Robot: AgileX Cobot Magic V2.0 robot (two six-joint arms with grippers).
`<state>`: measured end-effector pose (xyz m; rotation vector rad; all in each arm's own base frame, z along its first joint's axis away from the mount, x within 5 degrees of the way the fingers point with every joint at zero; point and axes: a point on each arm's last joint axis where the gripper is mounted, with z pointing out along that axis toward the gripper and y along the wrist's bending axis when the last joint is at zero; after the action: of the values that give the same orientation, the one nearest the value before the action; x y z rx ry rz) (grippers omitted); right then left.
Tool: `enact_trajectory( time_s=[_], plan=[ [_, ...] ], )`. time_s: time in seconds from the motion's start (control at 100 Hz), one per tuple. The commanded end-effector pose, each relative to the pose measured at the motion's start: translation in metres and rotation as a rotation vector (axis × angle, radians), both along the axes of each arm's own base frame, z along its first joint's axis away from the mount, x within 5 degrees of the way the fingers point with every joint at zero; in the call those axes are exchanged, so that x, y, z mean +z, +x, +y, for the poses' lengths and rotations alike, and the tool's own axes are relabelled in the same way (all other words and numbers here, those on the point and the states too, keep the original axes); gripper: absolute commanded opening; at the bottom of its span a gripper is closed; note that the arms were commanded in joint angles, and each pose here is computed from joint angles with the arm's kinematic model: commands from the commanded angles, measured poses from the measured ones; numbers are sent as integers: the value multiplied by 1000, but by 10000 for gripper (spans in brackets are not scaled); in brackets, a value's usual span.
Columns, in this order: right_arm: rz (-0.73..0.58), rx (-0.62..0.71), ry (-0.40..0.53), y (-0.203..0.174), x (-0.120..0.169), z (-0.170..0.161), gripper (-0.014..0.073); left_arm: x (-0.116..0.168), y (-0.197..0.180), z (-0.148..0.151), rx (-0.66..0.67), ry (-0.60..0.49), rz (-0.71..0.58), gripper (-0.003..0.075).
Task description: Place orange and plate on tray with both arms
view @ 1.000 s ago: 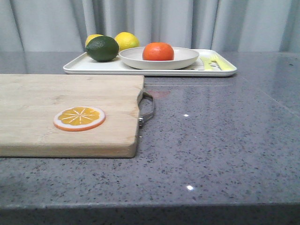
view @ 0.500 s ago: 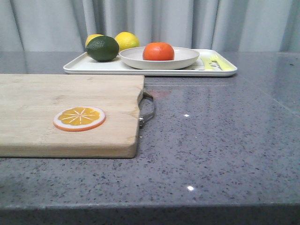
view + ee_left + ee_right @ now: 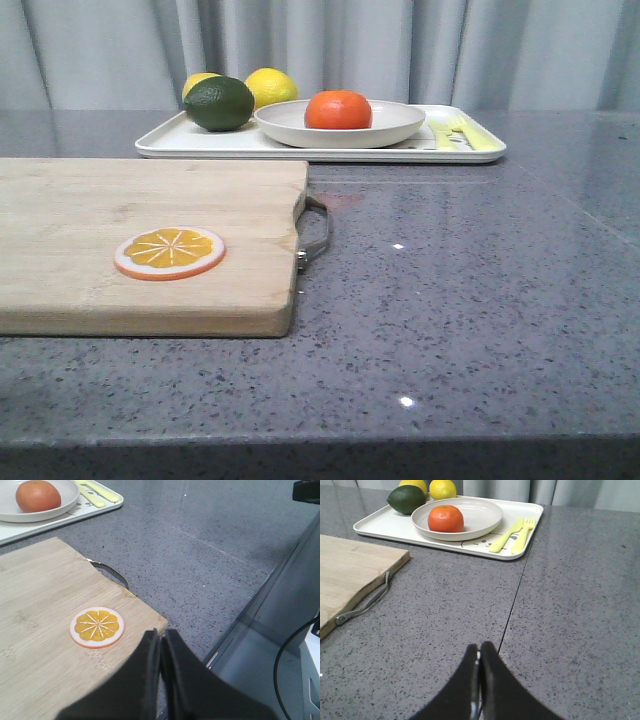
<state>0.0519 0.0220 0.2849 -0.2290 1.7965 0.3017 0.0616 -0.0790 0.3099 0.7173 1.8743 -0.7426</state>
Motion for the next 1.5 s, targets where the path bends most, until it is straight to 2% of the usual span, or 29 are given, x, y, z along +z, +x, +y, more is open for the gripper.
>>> enact_trajectory(
  time_s=[0.0,0.22,0.34,0.48,0.8,0.97,1.12,1.28,1.49],
  plan=[
    [-85,-10,23,1,14,-1,-67,14,2,-1,18,-78,-43,-20],
    [-85,-10,23,1,14,-1,-67,14,2,-1,18,-79,-44,-20],
    [-85,-10,23,1,14,-1,-67,16,6,1,45,-64,-120,-20],
    [-85,-10,23,1,14,-1,-67,12,13,9,151,-107,-175,-20],
    [-85,-10,23,1,14,-1,-67,-18,12,43,459,-120,-244,-20],
    [-85,-10,23,1,14,-1,-67,-33,5,60,648,-153,-354,-20],
    [-85,-10,23,1,14,-1,-67,-51,-3,71,781,-118,-426,-20],
    [-85,-10,23,1,14,-1,-67,-69,-9,77,882,-106,-455,-20],
    [-85,-10,23,1,14,-1,-67,-95,-9,82,950,-95,-483,-20]
  ],
)
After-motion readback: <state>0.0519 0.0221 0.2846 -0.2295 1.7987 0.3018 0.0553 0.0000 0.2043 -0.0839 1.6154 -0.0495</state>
